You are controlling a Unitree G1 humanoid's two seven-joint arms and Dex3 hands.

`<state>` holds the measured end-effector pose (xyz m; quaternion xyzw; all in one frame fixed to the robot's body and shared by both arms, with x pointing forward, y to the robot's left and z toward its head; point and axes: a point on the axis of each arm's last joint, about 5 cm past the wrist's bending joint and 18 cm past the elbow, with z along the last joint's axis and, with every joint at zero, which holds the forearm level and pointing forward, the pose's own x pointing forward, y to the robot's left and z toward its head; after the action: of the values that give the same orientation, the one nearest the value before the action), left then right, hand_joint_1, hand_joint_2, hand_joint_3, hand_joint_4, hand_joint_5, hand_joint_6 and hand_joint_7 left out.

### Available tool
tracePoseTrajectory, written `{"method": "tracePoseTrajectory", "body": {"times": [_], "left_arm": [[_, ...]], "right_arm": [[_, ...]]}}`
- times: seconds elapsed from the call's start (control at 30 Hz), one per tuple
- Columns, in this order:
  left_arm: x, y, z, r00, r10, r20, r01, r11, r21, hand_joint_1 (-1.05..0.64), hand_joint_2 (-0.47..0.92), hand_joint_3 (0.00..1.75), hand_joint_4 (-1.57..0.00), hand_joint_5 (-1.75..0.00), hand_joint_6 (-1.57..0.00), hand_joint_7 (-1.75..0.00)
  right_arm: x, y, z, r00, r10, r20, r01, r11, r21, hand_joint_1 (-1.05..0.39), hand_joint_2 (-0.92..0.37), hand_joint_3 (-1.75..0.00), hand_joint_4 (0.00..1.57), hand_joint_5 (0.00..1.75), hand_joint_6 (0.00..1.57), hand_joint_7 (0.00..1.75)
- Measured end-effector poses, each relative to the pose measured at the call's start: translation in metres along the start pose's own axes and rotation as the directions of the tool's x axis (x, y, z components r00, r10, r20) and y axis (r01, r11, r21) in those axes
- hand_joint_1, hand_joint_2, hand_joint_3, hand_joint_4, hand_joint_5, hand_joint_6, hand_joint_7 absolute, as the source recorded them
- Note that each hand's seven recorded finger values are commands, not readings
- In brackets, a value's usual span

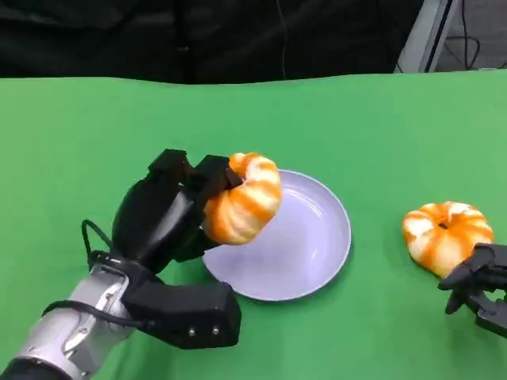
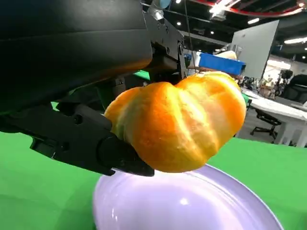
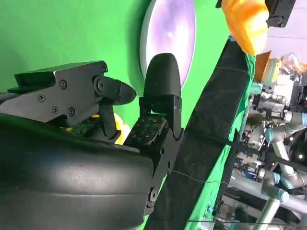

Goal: Grasp the bread from the table and place it into the plate.

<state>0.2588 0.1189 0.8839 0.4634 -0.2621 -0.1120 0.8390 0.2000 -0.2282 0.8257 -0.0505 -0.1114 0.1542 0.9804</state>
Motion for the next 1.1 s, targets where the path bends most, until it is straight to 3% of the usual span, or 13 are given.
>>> {"method": "tracePoseTrajectory", "body": {"times": [0.57, 0.8, 0.97, 1.1], "left_arm": [[0.018, -0.007, 0.009, 0.999, -0.04, 0.033, 0.041, 0.999, -0.026, -0.08, 0.92, 0.23, -0.27, -1.72, -0.34, -1.48], [0.02, -0.01, 0.01, 0.997, -0.054, 0.046, 0.055, 0.998, -0.03, -0.1, 0.92, 0.21, -0.27, -1.65, -0.36, -1.39], [0.019, -0.011, 0.01, 0.997, -0.06, 0.047, 0.061, 0.998, -0.034, -0.13, 0.92, 0.13, -0.26, -1.51, -0.43, -1.15], [0.018, -0.011, 0.009, 0.997, -0.065, 0.046, 0.066, 0.997, -0.035, -0.15, 0.92, 0.1, -0.39, -1.12, -0.68, -0.56]], "right_arm": [[0.0, 0.0016, -0.001, 1.0, 0.005, 0.0, -0.005, 1.0, 0.007, 0.08, -0.85, -0.58, 0.88, 1.35, 0.98, 0.87], [0.0, 0.0021, -0.001, 1.0, 0.005, 0.0, -0.005, 1.0, 0.009, 0.07, -0.85, -0.57, 0.88, 1.35, 0.98, 0.87], [0.0, 0.0021, -0.001, 1.0, 0.003, 0.0, -0.003, 1.0, 0.009, 0.07, -0.85, -0.57, 0.88, 1.36, 0.97, 0.87], [0.0, 0.0021, -0.001, 1.0, 0.001, 0.0, -0.001, 1.0, 0.008, 0.07, -0.86, -0.58, 0.88, 1.36, 0.97, 0.87]]}}
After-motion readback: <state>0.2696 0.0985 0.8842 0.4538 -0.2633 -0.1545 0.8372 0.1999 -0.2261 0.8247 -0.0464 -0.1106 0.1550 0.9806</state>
